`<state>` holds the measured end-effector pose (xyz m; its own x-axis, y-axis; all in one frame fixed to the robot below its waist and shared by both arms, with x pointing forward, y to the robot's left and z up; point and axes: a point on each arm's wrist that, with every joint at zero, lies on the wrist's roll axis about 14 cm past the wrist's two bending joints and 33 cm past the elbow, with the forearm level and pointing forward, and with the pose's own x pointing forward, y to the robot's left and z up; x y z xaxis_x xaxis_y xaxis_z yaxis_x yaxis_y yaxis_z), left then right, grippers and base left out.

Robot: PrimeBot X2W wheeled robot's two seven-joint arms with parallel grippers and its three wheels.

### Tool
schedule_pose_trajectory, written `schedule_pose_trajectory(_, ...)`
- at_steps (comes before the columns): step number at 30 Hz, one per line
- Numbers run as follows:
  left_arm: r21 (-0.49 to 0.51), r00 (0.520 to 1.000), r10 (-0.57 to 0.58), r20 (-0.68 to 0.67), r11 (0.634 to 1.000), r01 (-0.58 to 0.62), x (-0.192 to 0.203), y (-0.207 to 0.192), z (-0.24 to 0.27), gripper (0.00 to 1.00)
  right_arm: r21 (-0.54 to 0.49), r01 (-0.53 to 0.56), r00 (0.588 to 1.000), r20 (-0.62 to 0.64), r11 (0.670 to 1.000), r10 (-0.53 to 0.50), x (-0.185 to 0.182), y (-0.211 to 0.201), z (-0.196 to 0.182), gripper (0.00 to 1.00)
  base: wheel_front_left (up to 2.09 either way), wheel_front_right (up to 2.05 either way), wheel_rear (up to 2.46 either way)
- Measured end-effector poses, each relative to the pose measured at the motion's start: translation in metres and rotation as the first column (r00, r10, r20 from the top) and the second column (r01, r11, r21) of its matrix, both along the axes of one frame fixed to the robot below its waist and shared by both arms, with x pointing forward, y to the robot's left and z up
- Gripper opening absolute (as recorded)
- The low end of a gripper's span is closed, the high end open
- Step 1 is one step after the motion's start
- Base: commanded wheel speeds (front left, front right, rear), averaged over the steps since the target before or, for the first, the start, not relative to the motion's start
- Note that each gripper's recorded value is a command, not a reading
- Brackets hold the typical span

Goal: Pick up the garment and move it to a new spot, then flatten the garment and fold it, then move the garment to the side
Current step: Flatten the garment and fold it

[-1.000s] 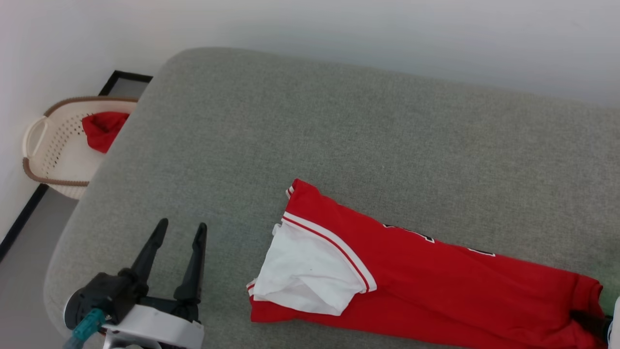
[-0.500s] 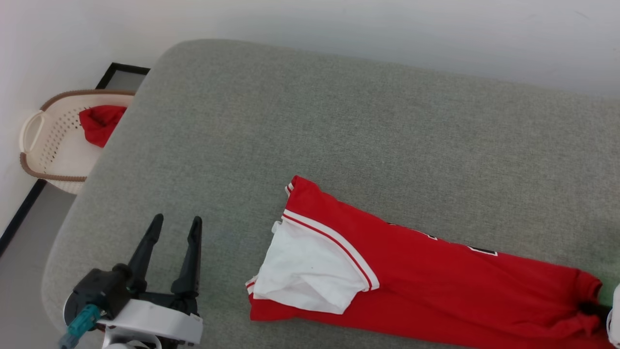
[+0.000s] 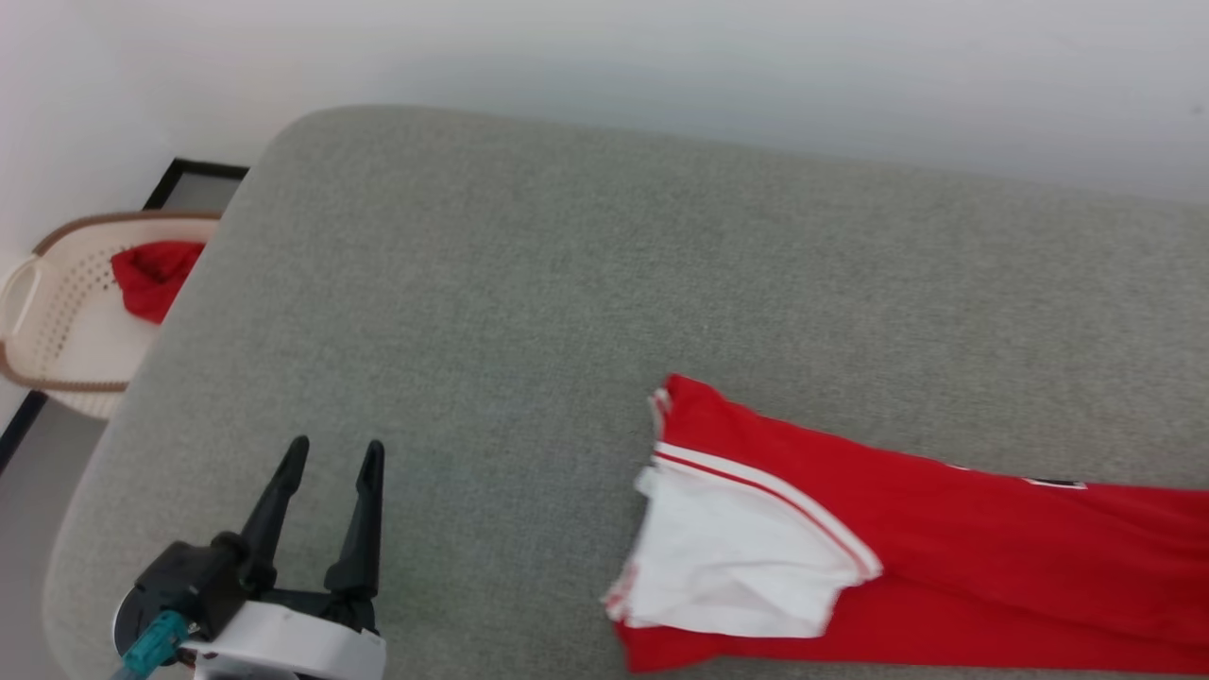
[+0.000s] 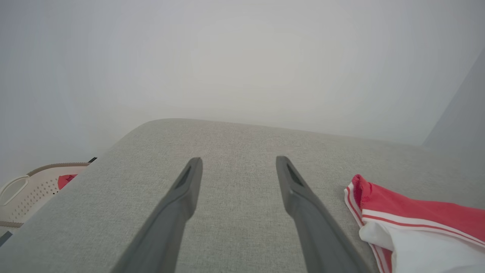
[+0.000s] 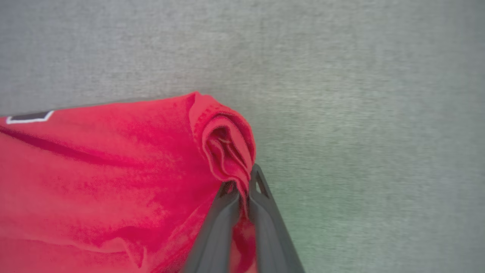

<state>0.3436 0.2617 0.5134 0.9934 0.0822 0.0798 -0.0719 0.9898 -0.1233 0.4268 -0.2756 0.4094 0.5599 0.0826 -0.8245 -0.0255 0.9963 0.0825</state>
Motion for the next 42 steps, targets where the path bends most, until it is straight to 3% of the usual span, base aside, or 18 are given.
schedule_pose_trajectory(5,-0.002,1.0,-0.013,0.002,1.0,0.013,-0.002,-0.003,0.0,1.0,-0.073,0.06,0.998,0.042,0.996,-0.057,-0.003,-0.038,0.017,0.0,0.0,0.0,0.0)
schedule_pose_trajectory(9,-0.002,1.0,-0.025,0.0,1.0,0.025,-0.004,-0.006,-0.001,1.0,-0.055,0.066,0.995,0.08,0.996,-0.061,-0.002,-0.039,0.03,0.0,0.0,0.0,0.0)
schedule_pose_trajectory(15,-0.008,1.0,-0.03,0.008,1.0,0.03,-0.01,-0.006,0.001,1.0,0.039,-0.021,0.986,0.166,0.999,0.014,-0.001,-0.003,0.058,0.0,0.0,0.0,0.0)
schedule_pose_trajectory(21,-0.015,0.999,-0.039,0.022,0.999,0.039,-0.015,-0.009,0.004,1.0,0.156,-0.179,0.957,0.256,0.971,0.135,-0.009,0.061,0.088,0.0,0.0,0.0,0.0)
schedule_pose_trajectory(31,-0.033,0.999,-0.039,0.027,0.999,0.039,-0.021,-0.011,0.004,1.0,0.256,-0.426,0.882,0.33,0.868,0.336,-0.027,0.175,0.103,0.0,0.0,0.0,0.0)
schedule_pose_trajectory(42,-0.057,0.999,-0.02,0.026,0.998,0.022,-0.024,-0.009,0.003,1.0,0.293,-0.566,0.813,0.352,0.771,0.463,-0.033,0.267,0.09,0.0,0.0,0.0,0.0)
